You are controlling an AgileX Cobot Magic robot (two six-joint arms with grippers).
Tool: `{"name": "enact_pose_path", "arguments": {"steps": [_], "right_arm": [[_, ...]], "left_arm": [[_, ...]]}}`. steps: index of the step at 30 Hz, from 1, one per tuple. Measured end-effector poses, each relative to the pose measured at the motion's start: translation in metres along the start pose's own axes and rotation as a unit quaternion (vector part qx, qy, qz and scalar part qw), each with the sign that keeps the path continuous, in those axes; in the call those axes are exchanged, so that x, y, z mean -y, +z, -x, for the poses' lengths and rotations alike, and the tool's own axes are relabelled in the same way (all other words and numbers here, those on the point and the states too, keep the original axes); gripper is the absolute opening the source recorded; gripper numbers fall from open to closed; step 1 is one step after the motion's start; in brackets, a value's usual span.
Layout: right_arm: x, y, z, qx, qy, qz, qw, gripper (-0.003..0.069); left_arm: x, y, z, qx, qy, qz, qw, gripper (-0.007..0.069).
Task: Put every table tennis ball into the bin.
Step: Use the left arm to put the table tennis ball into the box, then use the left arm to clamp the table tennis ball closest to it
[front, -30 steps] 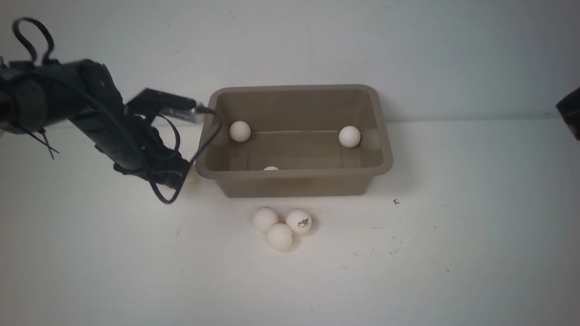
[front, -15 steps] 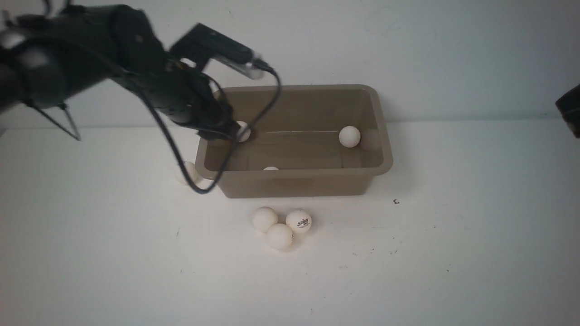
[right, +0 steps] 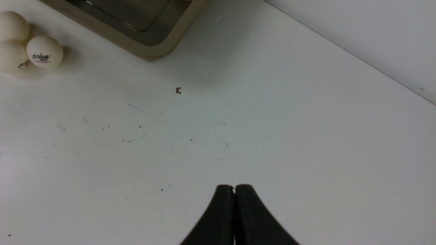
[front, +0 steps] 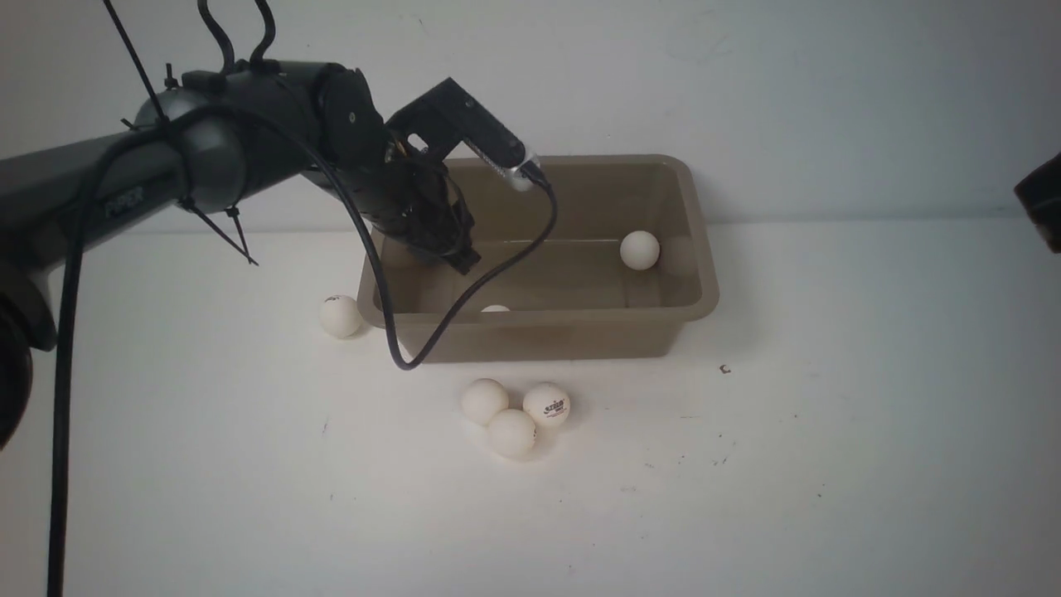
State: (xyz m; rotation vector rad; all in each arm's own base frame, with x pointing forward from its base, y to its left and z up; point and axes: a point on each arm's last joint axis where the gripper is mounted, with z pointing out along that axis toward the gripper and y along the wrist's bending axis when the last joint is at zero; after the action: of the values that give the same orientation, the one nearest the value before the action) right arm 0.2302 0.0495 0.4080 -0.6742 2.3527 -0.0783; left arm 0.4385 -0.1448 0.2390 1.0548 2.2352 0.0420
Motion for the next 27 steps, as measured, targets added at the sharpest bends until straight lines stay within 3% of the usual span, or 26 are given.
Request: {"name": "enact_pose_path", "arguments": {"steps": [6, 12, 15, 20, 27], "right_arm": [[0.0, 0.0, 0.0, 0.0, 0.0, 0.0, 1.0, -0.0015], [0.0, 0.0, 0.0, 0.0, 0.0, 0.0, 1.0, -0.0015], [0.001, 0.0, 0.0, 0.002, 0.001, -0.001, 1.0, -0.0015], [0.0, 0.0, 0.002, 0.009, 0.004, 0.004, 1.0, -0.0015], [-0.001, 0.0, 0.002, 0.012, 0.007, 0.008, 1.0, -0.0015]], "left_arm": [[-0.019, -0.05, 0.001, -0.002, 0.045, 0.029, 0.999, 0.0501], [-0.068, -0.114, -0.032, -0.009, 0.081, 0.036, 0.996, 0.0499], [-0.097, -0.122, -0.064, 0.023, 0.018, -0.011, 1.0, 0.0499], [-0.126, -0.109, -0.091, 0.124, -0.128, -0.071, 0.981, 0.0499], [-0.13, -0.08, -0.104, 0.125, -0.161, -0.099, 0.974, 0.0499]]}}
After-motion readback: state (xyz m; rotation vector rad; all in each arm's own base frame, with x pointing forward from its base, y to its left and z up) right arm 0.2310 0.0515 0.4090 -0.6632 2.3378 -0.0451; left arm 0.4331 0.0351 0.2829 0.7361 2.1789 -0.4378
